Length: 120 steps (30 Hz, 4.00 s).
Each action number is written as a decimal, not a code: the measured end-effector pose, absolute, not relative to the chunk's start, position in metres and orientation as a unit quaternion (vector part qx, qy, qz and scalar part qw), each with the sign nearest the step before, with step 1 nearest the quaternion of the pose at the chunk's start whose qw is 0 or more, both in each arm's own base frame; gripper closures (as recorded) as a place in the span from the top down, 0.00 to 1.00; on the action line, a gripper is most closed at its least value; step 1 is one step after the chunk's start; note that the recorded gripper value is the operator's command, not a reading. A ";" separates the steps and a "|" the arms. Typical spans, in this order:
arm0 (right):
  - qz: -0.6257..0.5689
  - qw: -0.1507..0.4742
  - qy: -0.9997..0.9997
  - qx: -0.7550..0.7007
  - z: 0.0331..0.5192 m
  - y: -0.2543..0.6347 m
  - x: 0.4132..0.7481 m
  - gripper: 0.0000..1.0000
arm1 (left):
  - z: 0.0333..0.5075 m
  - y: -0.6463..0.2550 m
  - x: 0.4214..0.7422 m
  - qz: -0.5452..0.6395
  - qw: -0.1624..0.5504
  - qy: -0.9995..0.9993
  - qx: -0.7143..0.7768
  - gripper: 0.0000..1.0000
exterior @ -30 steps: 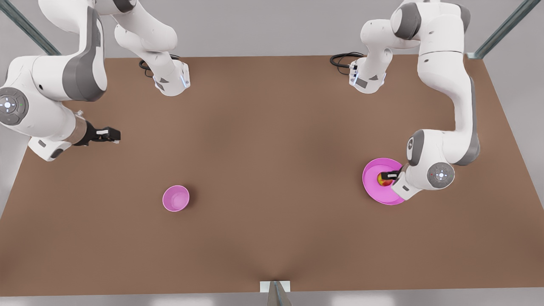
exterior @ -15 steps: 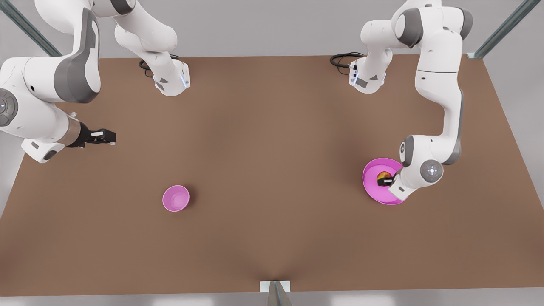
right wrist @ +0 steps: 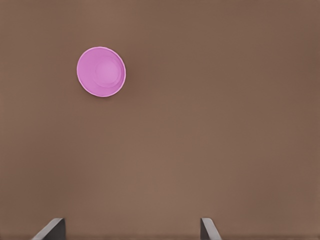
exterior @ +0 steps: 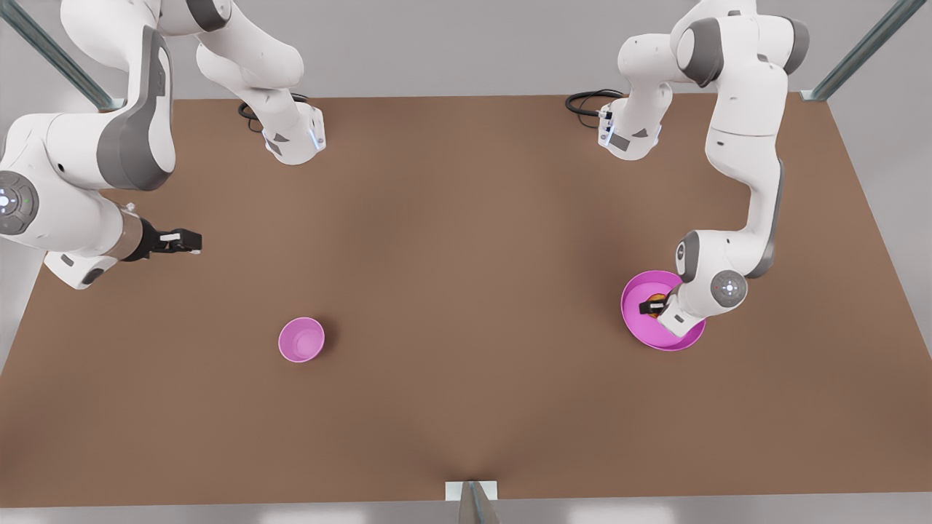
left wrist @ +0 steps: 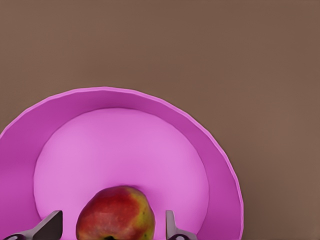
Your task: Use the left arm to pick up the apple from the plate, transfer it to the gripper of the right arm, and then use the right arm to place it into the bowl
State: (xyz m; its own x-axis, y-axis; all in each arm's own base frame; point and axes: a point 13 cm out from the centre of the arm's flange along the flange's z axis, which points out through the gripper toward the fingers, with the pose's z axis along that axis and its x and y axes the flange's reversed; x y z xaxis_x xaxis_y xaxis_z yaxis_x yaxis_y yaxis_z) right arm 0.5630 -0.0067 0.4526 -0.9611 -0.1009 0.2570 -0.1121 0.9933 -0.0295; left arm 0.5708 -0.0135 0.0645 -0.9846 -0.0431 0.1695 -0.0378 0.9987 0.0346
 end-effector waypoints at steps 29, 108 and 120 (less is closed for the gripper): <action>0.025 0.134 -0.989 0.055 0.445 -0.008 0.566 1.00 | 0.037 -0.011 0.563 -0.014 0.095 -0.995 0.013 0.87; -0.631 -0.305 -0.581 0.414 0.268 0.472 0.637 1.00 | 0.271 -0.513 0.623 0.618 0.256 -0.743 0.025 0.73; -0.610 -0.361 -0.552 0.440 0.269 0.497 0.632 1.00 | 0.274 -0.518 0.627 0.635 0.228 -0.738 0.006 0.73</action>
State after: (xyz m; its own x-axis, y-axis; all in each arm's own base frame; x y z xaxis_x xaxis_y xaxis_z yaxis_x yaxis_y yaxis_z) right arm 0.6318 0.4969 0.2692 -0.3534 -0.0456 -0.9344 -0.9252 -0.1307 0.3563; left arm 0.6268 -0.5177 0.2742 -0.8962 0.2805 0.3438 -0.2980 0.1935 -0.9348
